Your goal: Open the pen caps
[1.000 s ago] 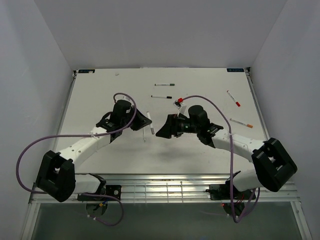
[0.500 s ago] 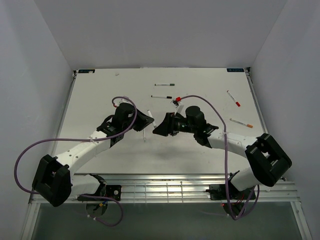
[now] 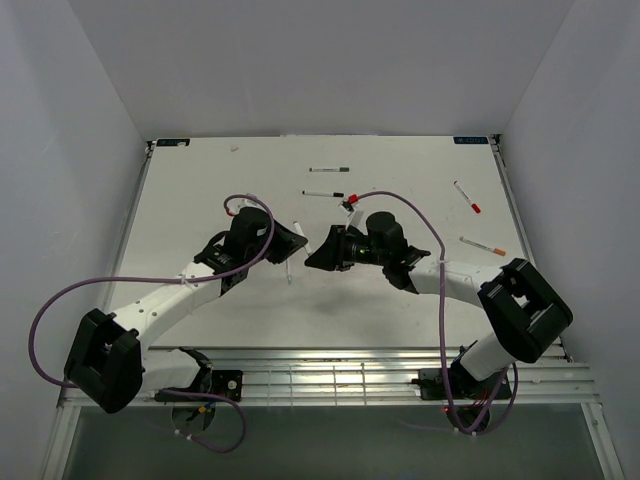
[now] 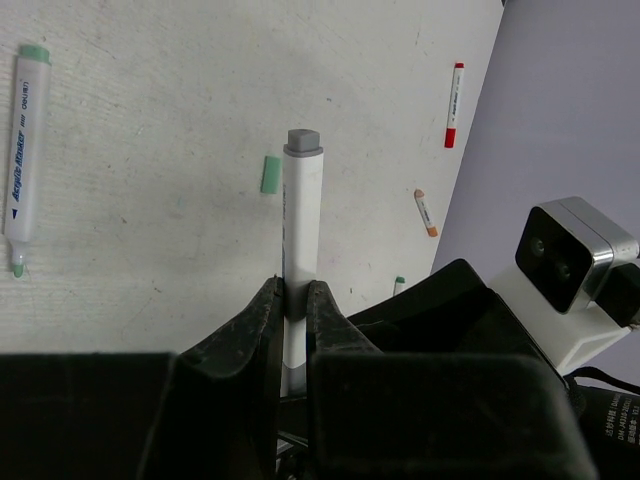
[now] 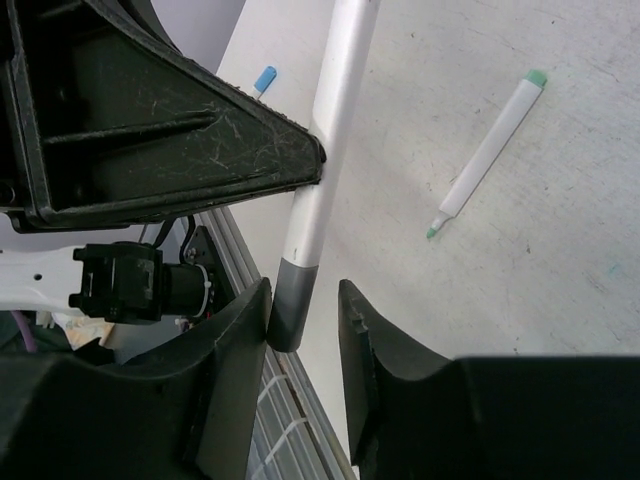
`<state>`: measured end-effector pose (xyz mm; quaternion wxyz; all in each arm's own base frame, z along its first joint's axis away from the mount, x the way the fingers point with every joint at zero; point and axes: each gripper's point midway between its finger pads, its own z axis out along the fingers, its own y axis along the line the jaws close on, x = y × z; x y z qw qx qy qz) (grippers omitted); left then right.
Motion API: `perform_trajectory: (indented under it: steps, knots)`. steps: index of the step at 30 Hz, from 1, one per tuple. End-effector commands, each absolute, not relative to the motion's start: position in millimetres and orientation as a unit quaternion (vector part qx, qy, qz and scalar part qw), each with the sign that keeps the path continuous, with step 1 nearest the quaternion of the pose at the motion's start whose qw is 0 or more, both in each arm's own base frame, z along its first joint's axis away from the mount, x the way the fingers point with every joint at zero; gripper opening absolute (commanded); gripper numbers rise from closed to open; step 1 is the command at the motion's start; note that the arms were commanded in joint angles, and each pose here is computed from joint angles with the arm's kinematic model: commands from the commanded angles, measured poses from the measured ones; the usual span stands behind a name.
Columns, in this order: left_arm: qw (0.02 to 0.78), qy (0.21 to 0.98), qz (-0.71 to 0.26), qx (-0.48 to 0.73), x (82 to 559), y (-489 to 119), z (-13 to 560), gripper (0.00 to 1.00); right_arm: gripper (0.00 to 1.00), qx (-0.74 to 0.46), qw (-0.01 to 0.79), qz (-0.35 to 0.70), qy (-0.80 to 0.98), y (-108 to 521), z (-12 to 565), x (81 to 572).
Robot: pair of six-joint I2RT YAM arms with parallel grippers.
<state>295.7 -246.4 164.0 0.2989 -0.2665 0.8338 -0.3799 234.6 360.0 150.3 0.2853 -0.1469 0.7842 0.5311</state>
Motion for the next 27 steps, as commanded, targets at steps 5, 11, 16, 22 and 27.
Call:
perform_trajectory:
  steps: [5, 11, 16, 22, 27]
  knots:
    - [0.312, 0.825, -0.39, -0.264, 297.6, -247.4, 173.5, 0.0, 0.08, -0.154, 0.304, 0.554, 0.76, 374.0, 174.3, 243.9]
    - [0.371, 0.818, -0.349, -0.266, 316.6, -231.0, 183.0, 0.0, 0.08, -0.143, 0.298, 0.537, 0.776, 364.4, 170.2, 237.4]
    - [0.395, 0.808, -0.3, -0.317, 339.9, -202.0, 179.5, 0.0, 0.08, -0.158, 0.347, 0.394, 0.836, 350.1, 143.3, 233.1]
    - [0.41, 0.805, -0.275, -0.33, 359.4, -188.6, 191.5, 0.0, 0.08, -0.185, 0.386, 0.201, 0.881, 310.1, 106.7, 242.5]
    - [0.445, 0.786, -0.309, -0.298, 353.6, -182.5, 204.1, 0.0, 0.08, -0.242, 0.32, 0.484, 0.778, 345.5, 141.5, 190.4]
